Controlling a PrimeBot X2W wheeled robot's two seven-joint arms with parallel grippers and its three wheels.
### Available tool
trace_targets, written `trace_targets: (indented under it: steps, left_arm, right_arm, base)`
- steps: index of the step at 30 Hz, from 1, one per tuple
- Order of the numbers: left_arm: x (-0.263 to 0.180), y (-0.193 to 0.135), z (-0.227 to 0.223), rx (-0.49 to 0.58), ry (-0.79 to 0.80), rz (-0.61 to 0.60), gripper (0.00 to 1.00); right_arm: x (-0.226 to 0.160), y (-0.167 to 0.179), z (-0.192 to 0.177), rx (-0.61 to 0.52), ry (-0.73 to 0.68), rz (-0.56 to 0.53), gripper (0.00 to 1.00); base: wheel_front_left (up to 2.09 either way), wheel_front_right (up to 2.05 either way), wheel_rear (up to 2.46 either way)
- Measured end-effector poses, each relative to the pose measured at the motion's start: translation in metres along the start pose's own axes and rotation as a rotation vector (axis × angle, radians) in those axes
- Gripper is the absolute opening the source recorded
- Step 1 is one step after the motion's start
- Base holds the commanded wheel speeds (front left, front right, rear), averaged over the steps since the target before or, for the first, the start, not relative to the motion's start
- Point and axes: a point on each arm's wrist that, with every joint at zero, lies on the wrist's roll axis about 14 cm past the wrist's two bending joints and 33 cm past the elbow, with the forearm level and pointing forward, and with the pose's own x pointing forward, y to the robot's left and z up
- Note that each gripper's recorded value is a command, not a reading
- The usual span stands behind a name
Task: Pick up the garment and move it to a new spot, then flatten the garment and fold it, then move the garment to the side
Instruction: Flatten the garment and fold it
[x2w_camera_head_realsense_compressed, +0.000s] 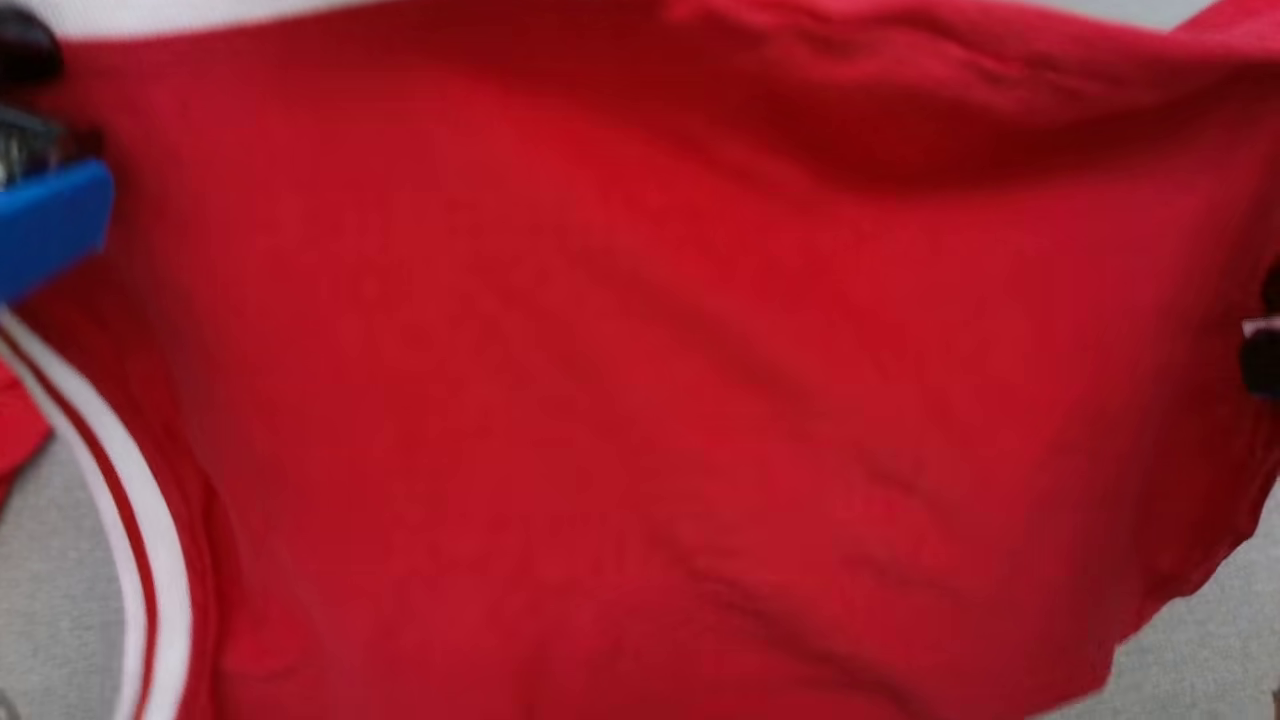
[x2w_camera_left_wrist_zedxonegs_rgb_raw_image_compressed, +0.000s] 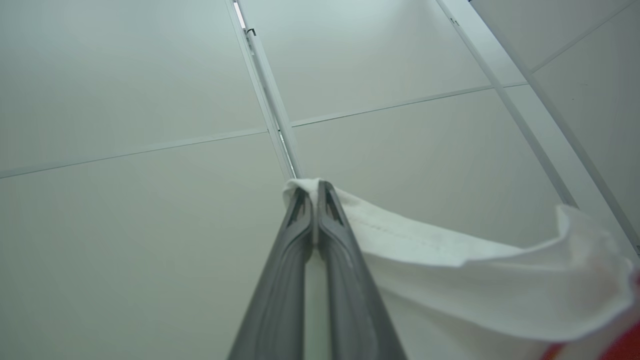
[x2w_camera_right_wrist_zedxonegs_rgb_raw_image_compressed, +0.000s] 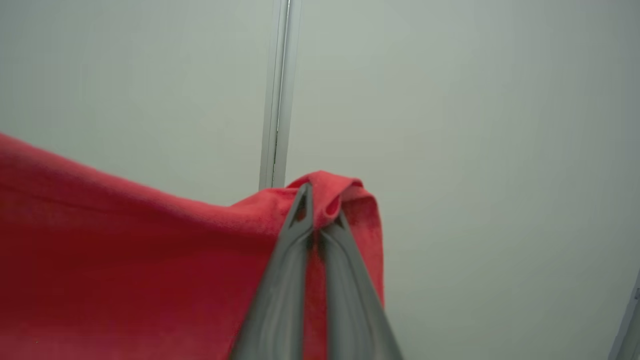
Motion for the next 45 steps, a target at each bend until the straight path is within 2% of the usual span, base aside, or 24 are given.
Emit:
trace_targets:
  steps: [4,8,15,18,21,25,28,33,37,45]
  left_arm:
    - [0.024,0.009,-0.057,-0.036,0.070,0.002,0.00]
    - [0.046,0.016,-0.106,-0.036,0.106,0.005,0.00]
    - [0.086,0.041,-0.137,0.026,0.057,0.044,0.00]
    - [0.089,0.044,-0.168,0.007,0.095,0.056,0.00]
    - [0.078,0.039,-0.213,-0.042,0.171,0.066,0.00]
    - [0.036,0.027,-0.288,-0.102,0.333,0.086,0.00]
    - [-0.005,0.006,-0.338,-0.177,0.444,0.090,0.00]
    - [-0.061,-0.018,-0.383,-0.275,0.543,0.119,0.00]
    - [-0.091,-0.024,-0.393,-0.321,0.571,0.150,0.00]
    - [-0.130,-0.014,-0.356,-0.377,0.528,0.263,0.00]
  right_arm:
    - [0.026,0.002,-0.047,0.019,0.104,0.011,0.00]
    - [0.066,0.008,-0.077,0.001,0.124,0.022,0.00]
    - [0.141,0.032,-0.097,-0.023,0.090,0.055,0.00]
    - [0.163,0.041,-0.118,-0.036,0.121,0.059,0.00]
    - [0.175,0.051,-0.158,-0.067,0.189,0.068,0.00]
    - [0.169,0.065,-0.229,-0.075,0.302,0.088,0.00]
    - [0.154,0.078,-0.282,-0.062,0.392,0.113,0.00]
    - [0.117,0.096,-0.352,0.001,0.513,0.142,0.00]
    - [0.096,0.100,-0.370,0.059,0.531,0.134,0.00]
    - [0.063,0.089,-0.356,0.155,0.507,0.073,0.00]
  base:
    - [0.00,0.00,0.00]
    - [0.00,0.00,0.00]
    - [0.00,0.00,0.00]
    - [0.00,0.00,0.00]
    - [0.00,0.00,0.00]
    - [0.00,0.00,0.00]
    - [0.00,0.00,0.00]
    - [0.00,0.00,0.00]
    - [0.00,0.00,0.00]
    - [0.00,0.00,0.00]
